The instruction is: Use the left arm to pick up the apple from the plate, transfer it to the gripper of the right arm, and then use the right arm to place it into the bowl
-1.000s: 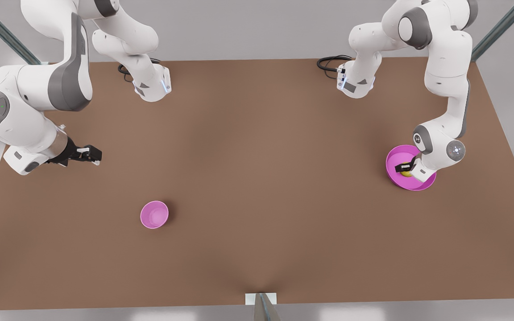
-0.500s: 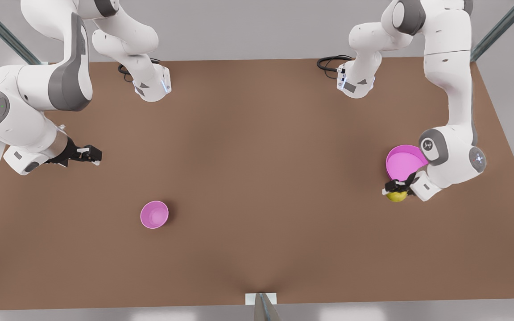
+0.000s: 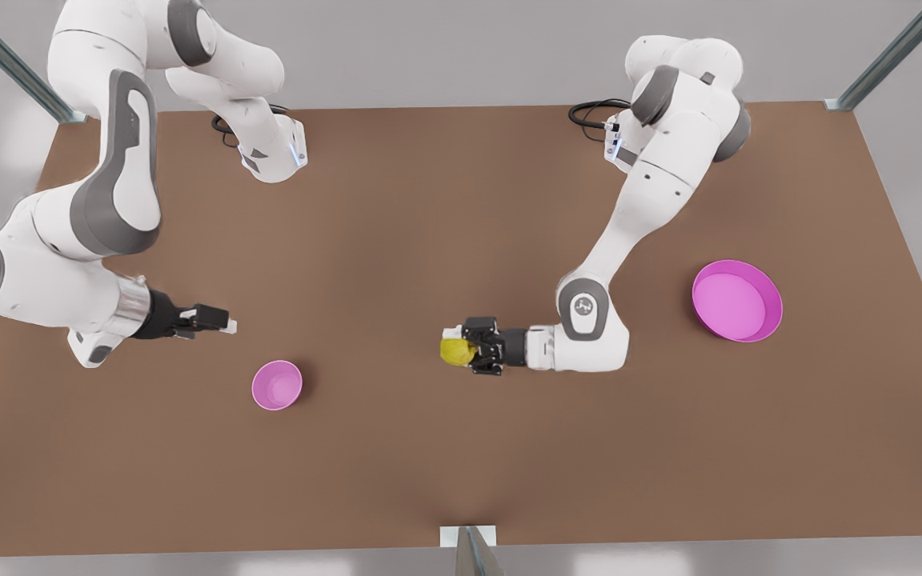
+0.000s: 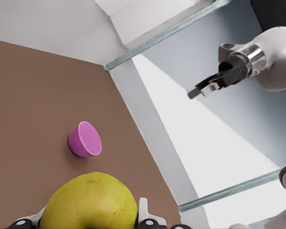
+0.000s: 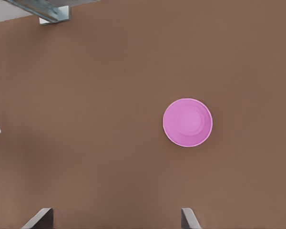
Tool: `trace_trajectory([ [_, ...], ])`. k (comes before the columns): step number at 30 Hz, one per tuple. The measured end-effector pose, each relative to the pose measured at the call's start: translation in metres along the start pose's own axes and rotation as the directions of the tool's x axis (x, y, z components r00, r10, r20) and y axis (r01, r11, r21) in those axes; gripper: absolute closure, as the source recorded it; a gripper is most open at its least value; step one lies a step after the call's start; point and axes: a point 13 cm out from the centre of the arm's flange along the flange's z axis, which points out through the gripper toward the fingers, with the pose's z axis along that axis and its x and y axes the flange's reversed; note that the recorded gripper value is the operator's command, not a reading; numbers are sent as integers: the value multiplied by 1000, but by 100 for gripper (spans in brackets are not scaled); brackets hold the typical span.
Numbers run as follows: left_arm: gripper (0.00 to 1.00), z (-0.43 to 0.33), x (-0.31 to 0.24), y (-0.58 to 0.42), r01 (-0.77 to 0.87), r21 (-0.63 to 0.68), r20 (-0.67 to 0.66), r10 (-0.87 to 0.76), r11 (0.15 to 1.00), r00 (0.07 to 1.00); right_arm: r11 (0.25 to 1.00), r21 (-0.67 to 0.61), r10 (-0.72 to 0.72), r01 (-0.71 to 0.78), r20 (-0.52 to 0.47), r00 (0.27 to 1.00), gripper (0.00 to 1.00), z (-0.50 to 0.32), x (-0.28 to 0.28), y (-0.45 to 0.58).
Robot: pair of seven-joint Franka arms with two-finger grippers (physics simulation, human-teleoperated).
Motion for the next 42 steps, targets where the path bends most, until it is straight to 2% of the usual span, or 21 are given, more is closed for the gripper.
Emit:
trace_trajectory([
  [4, 25, 36, -24, 9, -173, 31, 101, 169, 985, 980, 947, -298, 101, -115, -63, 993, 0, 92, -45, 31],
  [8, 25, 75, -22, 13, -307, 23, 166, 299, 952, 940, 842, -498, 182, -208, -101, 978, 0, 147, -67, 75],
  [12, 25, 82, -24, 19, -420, -36, 188, 419, 907, 888, 738, -626, 256, -252, -87, 963, 0, 141, -89, 86],
  [15, 25, 88, -26, 17, -481, -58, 206, 482, 875, 852, 707, -660, 262, -254, -88, 961, 0, 146, -91, 101],
  [18, 25, 94, -26, 14, -532, -77, 217, 535, 843, 817, 666, -686, 268, -294, -147, 952, 0, 182, -75, 107],
  [28, 25, 104, -21, 15, -659, -135, 194, 672, 740, 714, 601, -766, 181, -227, -146, 973, 0, 216, -51, 98],
  [37, 25, 112, -16, 17, -717, -159, 183, 734, 679, 655, 590, -804, 9, -79, -91, 996, 0, 231, -24, 122],
  [42, 24, 117, -12, 19, -735, -167, 175, 754, 657, 634, 569, -822, -37, -12, -40, 999, 0, 233, -24, 134],
])
